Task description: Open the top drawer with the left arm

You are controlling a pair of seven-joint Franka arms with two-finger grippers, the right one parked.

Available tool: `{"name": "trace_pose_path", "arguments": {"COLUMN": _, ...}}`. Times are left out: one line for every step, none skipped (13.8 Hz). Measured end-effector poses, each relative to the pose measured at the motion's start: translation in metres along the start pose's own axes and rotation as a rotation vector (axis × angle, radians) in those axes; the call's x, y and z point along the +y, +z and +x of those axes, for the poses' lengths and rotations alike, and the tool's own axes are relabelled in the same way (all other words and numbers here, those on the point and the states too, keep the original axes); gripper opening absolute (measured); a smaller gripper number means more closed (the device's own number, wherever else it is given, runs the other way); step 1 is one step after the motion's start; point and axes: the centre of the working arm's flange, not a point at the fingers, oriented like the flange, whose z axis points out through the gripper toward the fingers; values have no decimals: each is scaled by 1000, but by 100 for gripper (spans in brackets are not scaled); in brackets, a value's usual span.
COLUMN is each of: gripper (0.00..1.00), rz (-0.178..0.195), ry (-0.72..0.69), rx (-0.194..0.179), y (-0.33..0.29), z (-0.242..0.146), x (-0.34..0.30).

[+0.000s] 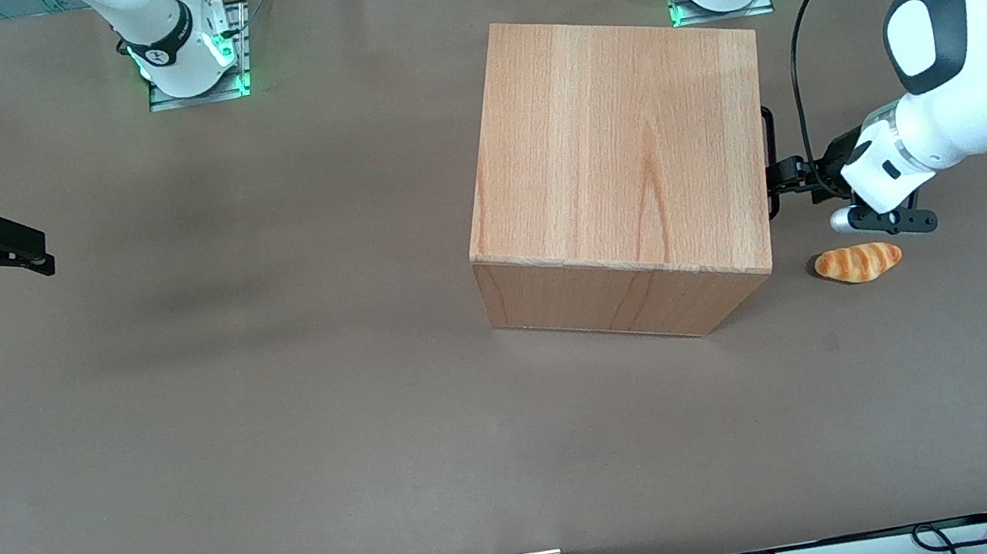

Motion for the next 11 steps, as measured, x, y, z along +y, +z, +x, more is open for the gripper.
{"name": "trace_pose_path", "arguments": {"gripper": 100, "rz": 2, "ry": -4, "rx": 6, "y": 2, "z": 1, "x": -3}}
{"name": "trace_pose_path", "arguments": {"gripper": 100, "rz": 2, "ry": -7, "rx": 9, "y": 2, "z": 2, "x": -5}}
{"name": "trace_pose_path", "arguments": {"gripper": 100, "rz": 1, "ry": -10, "rx": 10, "y": 1, "z": 2, "x": -6}}
{"name": "trace_pose_path", "arguments": {"gripper": 100, "rz": 1, "ry": -13, "rx": 11, "y": 0, "z": 2, "x": -9}}
{"name": "trace_pose_path", "arguments": {"gripper": 100, "rz": 0, "ry": -16, "rx": 12, "y": -1, "z": 2, "x": -11}}
{"name": "trace_pose_path", "arguments": {"gripper": 100, "rz": 0, "ry": -19, "rx": 14, "y": -1, "z": 2, "x": -13}}
{"name": "trace_pose_path", "arguments": {"gripper": 100, "rz": 0, "ry": -21, "rx": 15, "y": -2, "z": 2, "x": -15}}
{"name": "trace_pose_path", "arguments": {"gripper": 100, "rz": 0, "ry": -21, "rx": 16, "y": -2, "z": 2, "x": -15}}
{"name": "trace_pose_path", "arguments": {"gripper": 100, "rz": 0, "ry": -22, "rx": 17, "y": -3, "z": 2, "x": -16}}
{"name": "trace_pose_path", "arguments": {"gripper": 100, "rz": 0, "ry": -23, "rx": 20, "y": -3, "z": 2, "x": -17}}
{"name": "trace_pose_path", "arguments": {"gripper": 100, "rz": 1, "ry": -23, "rx": 26, "y": -4, "z": 3, "x": -18}}
